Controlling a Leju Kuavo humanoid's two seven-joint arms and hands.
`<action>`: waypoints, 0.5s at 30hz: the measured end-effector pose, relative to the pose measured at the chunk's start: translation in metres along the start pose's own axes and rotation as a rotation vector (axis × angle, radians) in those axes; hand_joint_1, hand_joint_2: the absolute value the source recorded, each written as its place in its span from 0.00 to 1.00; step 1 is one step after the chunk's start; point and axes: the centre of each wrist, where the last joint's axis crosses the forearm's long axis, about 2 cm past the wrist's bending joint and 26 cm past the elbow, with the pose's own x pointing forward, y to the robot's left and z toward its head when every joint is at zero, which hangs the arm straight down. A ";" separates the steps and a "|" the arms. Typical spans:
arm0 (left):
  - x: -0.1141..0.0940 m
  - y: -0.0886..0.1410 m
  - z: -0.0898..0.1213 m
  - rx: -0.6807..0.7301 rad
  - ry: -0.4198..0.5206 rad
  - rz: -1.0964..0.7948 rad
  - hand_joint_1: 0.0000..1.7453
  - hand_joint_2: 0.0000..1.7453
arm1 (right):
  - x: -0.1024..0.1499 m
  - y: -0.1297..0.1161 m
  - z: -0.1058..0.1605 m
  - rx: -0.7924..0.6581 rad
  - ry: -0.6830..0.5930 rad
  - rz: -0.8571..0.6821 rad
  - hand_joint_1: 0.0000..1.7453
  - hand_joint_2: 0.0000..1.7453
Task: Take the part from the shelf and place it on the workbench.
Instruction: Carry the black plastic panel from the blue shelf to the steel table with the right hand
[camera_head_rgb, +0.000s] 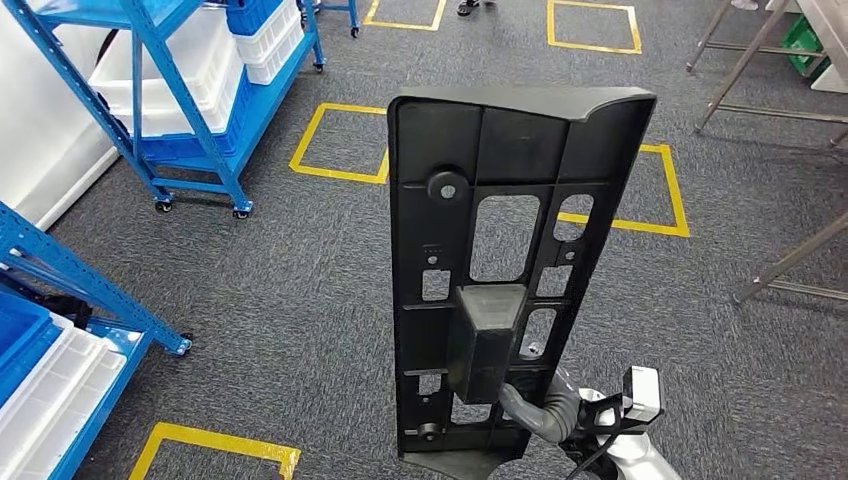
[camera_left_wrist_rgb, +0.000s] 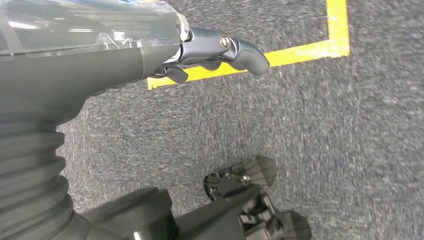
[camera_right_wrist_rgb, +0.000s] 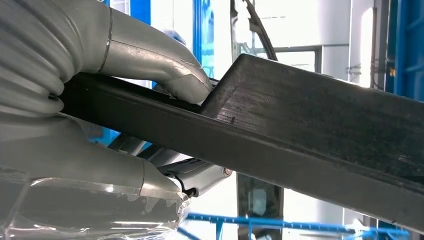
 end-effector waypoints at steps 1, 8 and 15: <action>0.000 0.000 0.000 0.000 -0.001 0.000 0.00 1.00 | 0.000 0.000 0.000 0.000 0.000 0.000 1.00 1.00; 0.002 0.003 -0.001 0.009 0.000 0.006 0.00 1.00 | 0.002 -0.008 -0.005 0.005 -0.005 0.012 1.00 1.00; -0.003 0.004 0.000 0.014 0.007 0.010 0.00 1.00 | 0.002 -0.009 -0.008 0.004 -0.016 0.007 1.00 1.00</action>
